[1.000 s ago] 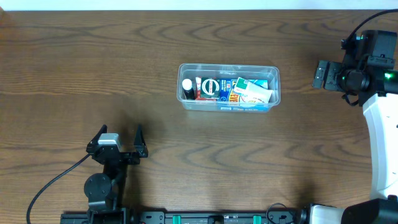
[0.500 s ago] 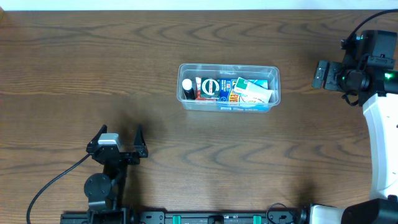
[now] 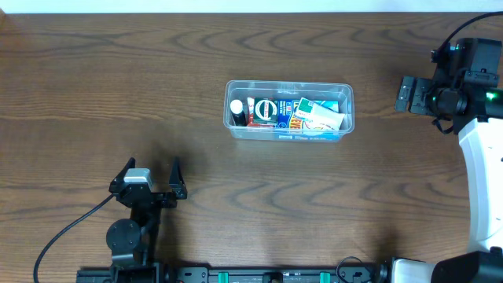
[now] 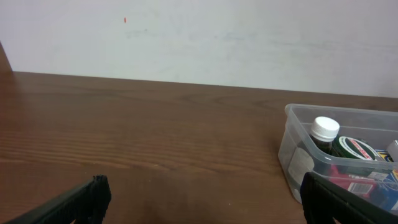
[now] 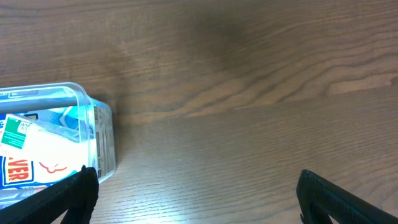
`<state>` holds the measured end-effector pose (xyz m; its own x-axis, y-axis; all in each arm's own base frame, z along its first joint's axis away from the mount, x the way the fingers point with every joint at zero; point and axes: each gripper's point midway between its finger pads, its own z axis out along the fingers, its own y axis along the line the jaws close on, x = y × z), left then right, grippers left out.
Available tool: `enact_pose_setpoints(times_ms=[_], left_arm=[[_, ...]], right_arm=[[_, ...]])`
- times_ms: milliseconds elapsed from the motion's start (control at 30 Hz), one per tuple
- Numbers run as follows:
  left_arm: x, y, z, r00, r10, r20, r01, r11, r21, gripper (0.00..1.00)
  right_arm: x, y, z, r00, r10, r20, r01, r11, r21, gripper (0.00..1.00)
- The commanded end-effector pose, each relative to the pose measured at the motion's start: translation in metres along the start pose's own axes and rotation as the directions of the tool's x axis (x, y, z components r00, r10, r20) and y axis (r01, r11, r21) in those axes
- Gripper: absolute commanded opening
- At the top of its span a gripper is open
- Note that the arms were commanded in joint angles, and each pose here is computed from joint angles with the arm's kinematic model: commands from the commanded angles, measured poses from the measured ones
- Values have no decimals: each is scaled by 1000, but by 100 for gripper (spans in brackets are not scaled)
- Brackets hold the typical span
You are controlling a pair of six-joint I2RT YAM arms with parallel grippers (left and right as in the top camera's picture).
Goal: Pack container
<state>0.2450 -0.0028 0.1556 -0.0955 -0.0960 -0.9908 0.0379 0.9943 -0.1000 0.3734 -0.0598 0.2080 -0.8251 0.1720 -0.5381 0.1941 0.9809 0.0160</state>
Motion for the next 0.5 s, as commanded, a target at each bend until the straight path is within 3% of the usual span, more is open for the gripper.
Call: enact_pose_setpoints(times_ms=[0,233,467], left_arm=[[15,1,0,999,-4,-48,4,1000,2,98],[15,1,0,999,-4,-48,4,1000,2,98],[15,1,0,999,-4,-48,4,1000,2,98]], right_arm=[[-10,5,-28,997,3,80,-2,1000,-8,99],[-17,38,-100,961,-59,269,81,994,-73,99],[0,78,-178,881,-138,452,229,962,-152,99]])
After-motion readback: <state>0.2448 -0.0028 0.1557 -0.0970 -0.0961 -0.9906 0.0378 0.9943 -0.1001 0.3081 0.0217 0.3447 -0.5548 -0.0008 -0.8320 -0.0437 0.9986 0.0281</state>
